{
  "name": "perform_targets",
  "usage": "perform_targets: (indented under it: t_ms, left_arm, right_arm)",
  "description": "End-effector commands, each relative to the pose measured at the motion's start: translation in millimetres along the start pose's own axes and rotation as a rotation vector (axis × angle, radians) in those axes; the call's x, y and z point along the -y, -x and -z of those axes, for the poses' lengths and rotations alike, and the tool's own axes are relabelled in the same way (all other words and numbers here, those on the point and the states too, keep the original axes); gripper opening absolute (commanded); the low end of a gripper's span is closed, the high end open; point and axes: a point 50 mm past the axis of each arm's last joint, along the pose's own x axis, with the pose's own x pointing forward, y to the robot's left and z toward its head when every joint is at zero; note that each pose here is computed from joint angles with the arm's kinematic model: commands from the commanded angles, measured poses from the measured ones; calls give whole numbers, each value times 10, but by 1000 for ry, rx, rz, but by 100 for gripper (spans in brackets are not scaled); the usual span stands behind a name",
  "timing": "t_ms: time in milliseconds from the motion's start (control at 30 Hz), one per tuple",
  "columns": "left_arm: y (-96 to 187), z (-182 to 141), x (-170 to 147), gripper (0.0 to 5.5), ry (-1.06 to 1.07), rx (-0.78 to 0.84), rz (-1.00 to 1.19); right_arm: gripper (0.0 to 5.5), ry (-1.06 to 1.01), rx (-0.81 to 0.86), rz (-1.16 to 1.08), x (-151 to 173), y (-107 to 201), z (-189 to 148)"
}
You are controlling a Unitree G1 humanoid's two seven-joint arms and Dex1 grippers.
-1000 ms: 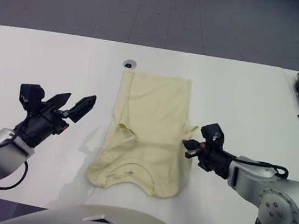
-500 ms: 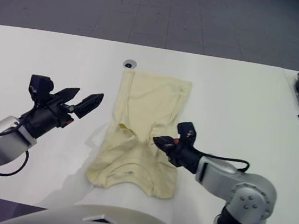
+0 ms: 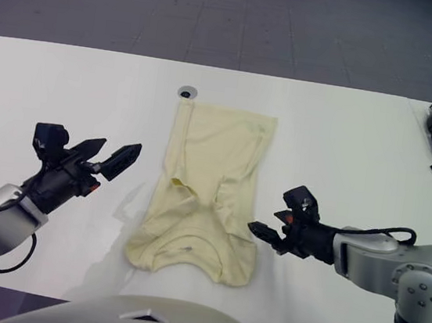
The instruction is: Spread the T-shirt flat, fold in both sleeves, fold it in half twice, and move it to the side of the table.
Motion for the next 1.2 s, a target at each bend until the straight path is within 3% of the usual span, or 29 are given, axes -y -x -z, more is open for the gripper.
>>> perform_targets:
  t_ms: [33, 900, 1200]
  left_arm:
    - [-15, -25, -3, 540, -18, -11, 12]
    - [-43, -22, 15, 540, -27, -21, 22]
    - [29, 47, 29, 540, -10, -12, -13]
  right_arm:
    - [462, 17, -41, -33, -64, 0, 90]
    - [5, 14, -94, -52, -67, -138, 257]
    - [2, 75, -160, 12, 145, 85, 204]
